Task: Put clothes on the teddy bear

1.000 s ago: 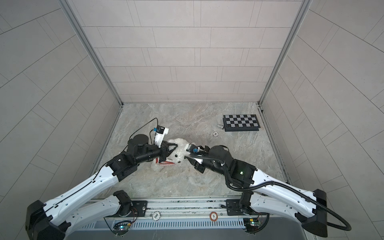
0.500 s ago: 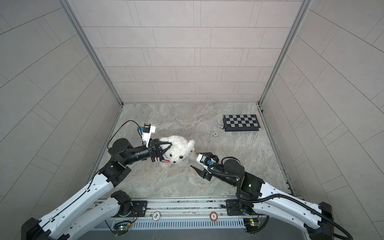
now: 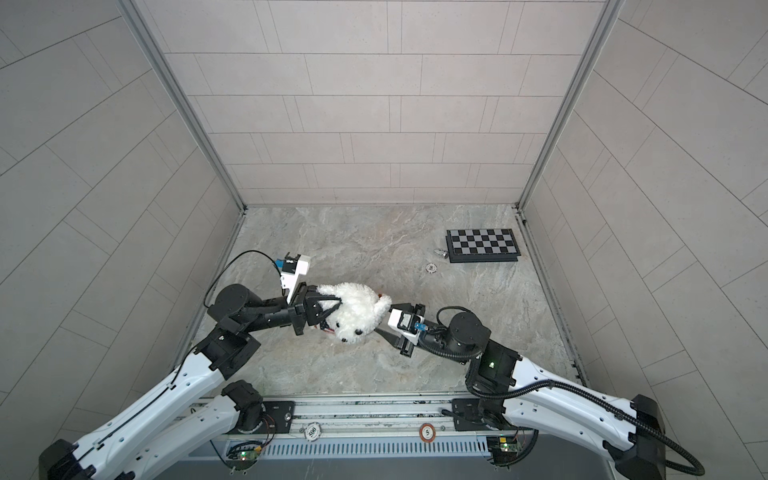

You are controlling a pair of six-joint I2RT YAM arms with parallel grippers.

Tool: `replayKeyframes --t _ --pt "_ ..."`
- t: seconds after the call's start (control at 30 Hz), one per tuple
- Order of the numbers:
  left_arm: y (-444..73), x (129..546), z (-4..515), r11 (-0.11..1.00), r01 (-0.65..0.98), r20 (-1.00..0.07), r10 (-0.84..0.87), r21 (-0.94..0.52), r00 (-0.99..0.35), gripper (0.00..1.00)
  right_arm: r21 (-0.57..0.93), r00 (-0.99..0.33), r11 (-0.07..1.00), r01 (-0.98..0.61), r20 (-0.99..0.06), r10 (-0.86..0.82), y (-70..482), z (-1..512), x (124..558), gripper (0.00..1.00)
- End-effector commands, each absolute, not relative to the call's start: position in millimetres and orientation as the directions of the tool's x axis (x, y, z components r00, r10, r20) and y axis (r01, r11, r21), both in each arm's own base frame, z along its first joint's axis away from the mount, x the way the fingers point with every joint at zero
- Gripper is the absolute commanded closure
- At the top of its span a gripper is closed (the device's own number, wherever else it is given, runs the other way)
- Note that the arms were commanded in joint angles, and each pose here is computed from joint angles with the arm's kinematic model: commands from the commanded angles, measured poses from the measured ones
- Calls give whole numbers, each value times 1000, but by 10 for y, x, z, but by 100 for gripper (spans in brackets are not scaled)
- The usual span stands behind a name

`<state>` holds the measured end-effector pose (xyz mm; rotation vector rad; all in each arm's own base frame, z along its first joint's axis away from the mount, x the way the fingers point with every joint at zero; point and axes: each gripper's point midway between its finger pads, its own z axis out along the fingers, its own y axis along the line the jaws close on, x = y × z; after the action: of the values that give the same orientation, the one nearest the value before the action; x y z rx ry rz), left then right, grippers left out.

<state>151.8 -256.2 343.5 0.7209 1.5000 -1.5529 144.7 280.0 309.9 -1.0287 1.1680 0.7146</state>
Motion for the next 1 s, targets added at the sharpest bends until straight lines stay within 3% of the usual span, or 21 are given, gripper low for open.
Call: replayKeyframes --t 0.0,0.1,0.23,0.27,0.37,0.4,0.47,0.67,0.97 --pt "-2591 1450 3544 50 895 -887 -170 -443 -429 100 -307 339 370 -877 -940 25 2846 3384 1370 62" --pt "-2609 1532 3458 87 882 -880 -161 -463 -447 100 -319 346 362 -876 -938 12 2872 3378 1363 83" --pt "-2627 1782 3221 227 832 -863 -117 -505 -492 100 -313 342 384 -869 -940 8 2817 3391 1373 100" --pt "-2617 1867 3144 275 812 -856 -105 -515 -507 94 -312 338 393 -865 -941 -3 2798 3385 1387 100" --pt "-2533 2080 2984 393 753 -837 -90 -528 -540 46 -302 305 460 -835 -950 -71 2715 3304 1523 100" --pt "-2477 2150 2931 445 728 -834 -83 -521 -546 34 -315 292 481 -818 -948 -126 2686 3239 1589 100" --pt "-2380 2227 2890 523 699 -840 -60 -487 -540 26 -340 255 515 -787 -939 -230 2629 3093 1710 100" --pt "-2288 2202 2990 619 685 -856 39 -384 -515 20 -407 164 573 -711 -889 -428 2463 2852 1953 100" --pt "-2683 2042 2918 574 741 -839 160 -349 -519 27 -385 127 557 -736 -887 -444 2639 2740 2026 100"
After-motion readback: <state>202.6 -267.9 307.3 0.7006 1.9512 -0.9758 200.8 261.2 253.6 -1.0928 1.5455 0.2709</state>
